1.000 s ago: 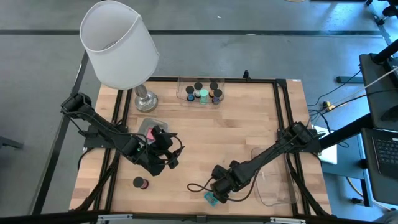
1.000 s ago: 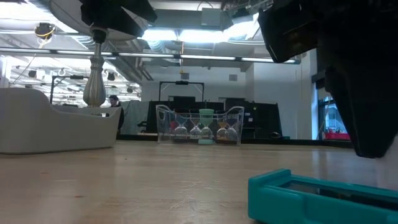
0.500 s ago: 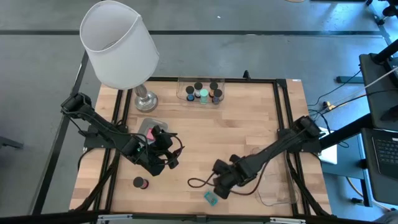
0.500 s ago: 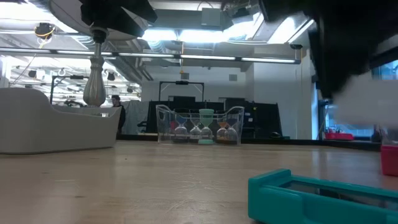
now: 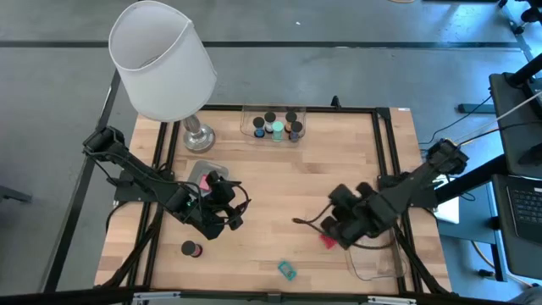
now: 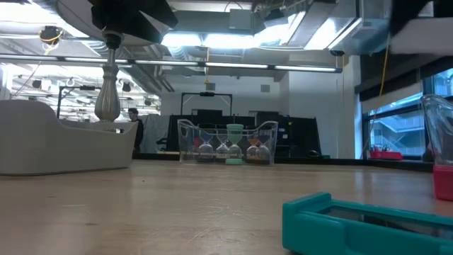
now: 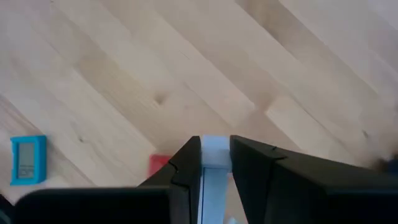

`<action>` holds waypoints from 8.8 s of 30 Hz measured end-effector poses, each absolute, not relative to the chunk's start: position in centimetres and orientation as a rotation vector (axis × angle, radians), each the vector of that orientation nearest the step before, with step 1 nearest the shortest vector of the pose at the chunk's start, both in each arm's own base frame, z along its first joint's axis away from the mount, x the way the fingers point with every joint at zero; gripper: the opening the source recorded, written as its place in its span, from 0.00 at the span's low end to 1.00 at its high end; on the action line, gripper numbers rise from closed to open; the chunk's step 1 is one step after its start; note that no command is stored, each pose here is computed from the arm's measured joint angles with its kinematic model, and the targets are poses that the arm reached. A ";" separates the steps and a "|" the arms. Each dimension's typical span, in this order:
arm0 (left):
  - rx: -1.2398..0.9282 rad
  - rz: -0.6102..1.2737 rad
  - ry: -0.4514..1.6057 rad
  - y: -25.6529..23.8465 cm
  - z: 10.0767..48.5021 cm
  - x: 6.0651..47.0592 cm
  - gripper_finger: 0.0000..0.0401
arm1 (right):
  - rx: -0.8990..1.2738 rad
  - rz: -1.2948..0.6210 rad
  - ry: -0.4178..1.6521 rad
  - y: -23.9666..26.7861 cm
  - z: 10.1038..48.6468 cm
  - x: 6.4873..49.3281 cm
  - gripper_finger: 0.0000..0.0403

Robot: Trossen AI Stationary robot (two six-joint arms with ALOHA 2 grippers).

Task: Pick & Place Office items
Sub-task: Put the white digital timer into the bottom transparent bin, then put the blue digital timer into the bottom transparent bin

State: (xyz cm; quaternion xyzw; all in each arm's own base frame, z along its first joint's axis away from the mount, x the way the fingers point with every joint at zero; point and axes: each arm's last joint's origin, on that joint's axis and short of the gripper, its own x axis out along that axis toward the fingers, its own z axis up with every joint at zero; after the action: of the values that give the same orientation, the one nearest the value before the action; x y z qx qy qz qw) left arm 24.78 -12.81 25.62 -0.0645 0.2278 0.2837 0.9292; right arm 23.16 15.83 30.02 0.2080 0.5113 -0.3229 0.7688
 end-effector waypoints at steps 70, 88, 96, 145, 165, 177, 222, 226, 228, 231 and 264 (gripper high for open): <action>-0.125 0.582 0.477 -12.8 25.5 24.7 0.76 | 0.443 -0.979 1.443 17.9 22.8 15.4 0.59; -0.076 0.232 0.594 -15.9 24.1 26.3 0.76 | 0.516 -0.361 0.777 22.5 27.1 21.3 0.57; 0.161 -0.193 0.600 -20.6 19.9 28.6 0.76 | 0.502 -0.364 0.741 22.5 27.2 21.4 0.57; 0.348 -0.075 0.546 -21.1 19.4 28.4 0.76 | 0.222 -0.176 0.633 30.1 12.0 29.0 0.89; 0.324 -0.140 0.567 -21.3 19.3 28.3 0.76 | 0.324 -0.183 0.546 31.2 11.6 28.8 0.89; 0.271 -0.158 0.648 -21.2 18.8 27.9 0.76 | 0.388 -0.153 0.639 32.3 9.4 29.4 0.89; 0.268 -0.149 0.642 -21.5 18.8 27.7 0.76 | 0.311 -0.157 0.677 33.0 12.2 29.7 0.40; 0.269 -0.107 0.610 -21.4 19.0 27.8 0.76 | 0.294 -0.141 0.660 32.4 15.4 29.4 0.40; 0.274 -0.080 0.580 -21.4 19.2 28.0 0.76 | 0.263 -0.144 0.671 31.8 17.0 28.9 0.38; 0.283 -0.031 0.517 -21.5 19.6 28.3 0.76 | 0.234 -0.158 0.701 30.7 19.6 27.8 0.37; 0.305 0.245 0.234 -18.6 22.7 31.5 0.76 | 0.168 -0.776 1.114 23.1 21.5 11.3 0.38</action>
State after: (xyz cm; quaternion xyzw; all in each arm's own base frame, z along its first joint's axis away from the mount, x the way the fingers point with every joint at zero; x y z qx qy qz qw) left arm 31.49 -18.63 22.69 0.1512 0.1162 0.1214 0.9741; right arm 11.30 23.06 21.52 0.0776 0.5147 -0.3583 0.7750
